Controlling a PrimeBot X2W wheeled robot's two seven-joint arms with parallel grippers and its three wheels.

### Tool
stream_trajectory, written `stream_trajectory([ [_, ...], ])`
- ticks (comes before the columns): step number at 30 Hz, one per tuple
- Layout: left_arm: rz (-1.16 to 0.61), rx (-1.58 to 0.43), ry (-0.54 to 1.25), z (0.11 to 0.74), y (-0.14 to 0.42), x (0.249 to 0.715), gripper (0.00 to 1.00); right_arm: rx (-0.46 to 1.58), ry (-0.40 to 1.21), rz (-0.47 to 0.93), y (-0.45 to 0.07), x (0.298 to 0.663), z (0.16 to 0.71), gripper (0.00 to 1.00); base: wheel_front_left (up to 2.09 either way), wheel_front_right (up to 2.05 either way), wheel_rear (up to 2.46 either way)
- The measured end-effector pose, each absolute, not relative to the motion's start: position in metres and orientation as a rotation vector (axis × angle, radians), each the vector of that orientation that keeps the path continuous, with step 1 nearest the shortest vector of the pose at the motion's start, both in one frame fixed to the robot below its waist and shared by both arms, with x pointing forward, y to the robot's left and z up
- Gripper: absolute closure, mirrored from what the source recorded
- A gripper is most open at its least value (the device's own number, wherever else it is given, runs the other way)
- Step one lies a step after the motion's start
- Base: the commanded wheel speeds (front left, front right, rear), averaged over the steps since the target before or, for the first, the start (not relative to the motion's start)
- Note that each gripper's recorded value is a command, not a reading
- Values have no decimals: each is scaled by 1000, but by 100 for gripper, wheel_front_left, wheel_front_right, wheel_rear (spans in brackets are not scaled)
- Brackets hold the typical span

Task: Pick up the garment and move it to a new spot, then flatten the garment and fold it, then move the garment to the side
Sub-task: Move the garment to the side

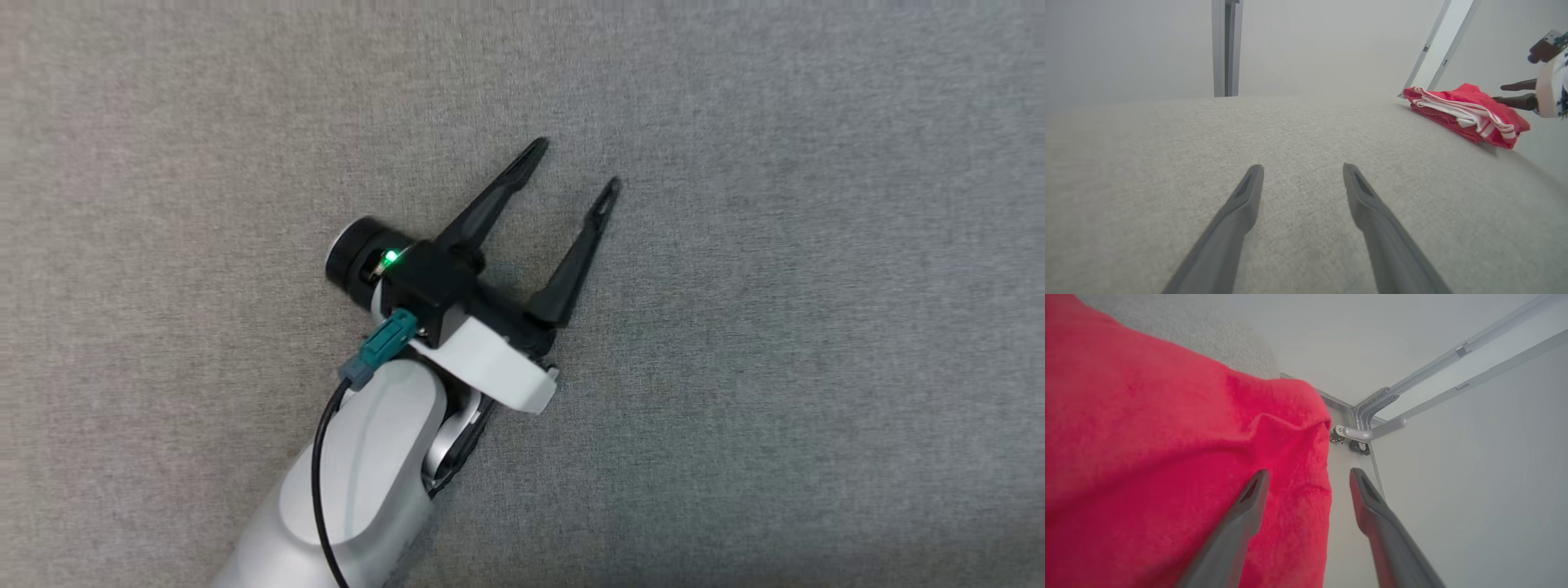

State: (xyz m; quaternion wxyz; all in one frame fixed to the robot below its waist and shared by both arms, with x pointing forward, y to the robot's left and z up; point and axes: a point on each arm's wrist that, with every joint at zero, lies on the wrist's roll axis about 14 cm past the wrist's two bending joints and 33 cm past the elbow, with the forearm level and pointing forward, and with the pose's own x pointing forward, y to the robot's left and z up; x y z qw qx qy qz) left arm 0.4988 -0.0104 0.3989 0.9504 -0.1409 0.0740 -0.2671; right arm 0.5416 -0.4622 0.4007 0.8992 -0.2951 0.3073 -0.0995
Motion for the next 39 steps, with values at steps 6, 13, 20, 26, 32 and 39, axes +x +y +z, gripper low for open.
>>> stream_trajectory([
  [6, -495, -267, 151, 412, 5, 485, 0, -524, 463, -136, -416, 558, 429, 0, 0, 0, 0],
  [13, -384, -263, 97, 446, 37, 469, 0, -399, 184, 14, -332, 569, 491, 0, 0, 0, 0],
  [20, -234, -254, 23, 479, 86, 441, 0, -249, -22, 137, -262, 540, 546, 0, 0, 0, 0],
  [26, -116, -238, -31, 497, 128, 412, 0, -106, -158, 221, -210, 501, 577, 0, 0, 0, 0],
  [32, -29, -236, -82, 511, 161, 384, 0, 3, -227, 273, -171, 460, 584, 0, 0, 0, 0],
  [39, 14, -243, -101, 514, 176, 358, 0, 34, -247, 286, -146, 419, 575, 0, 0, 0, 0],
])
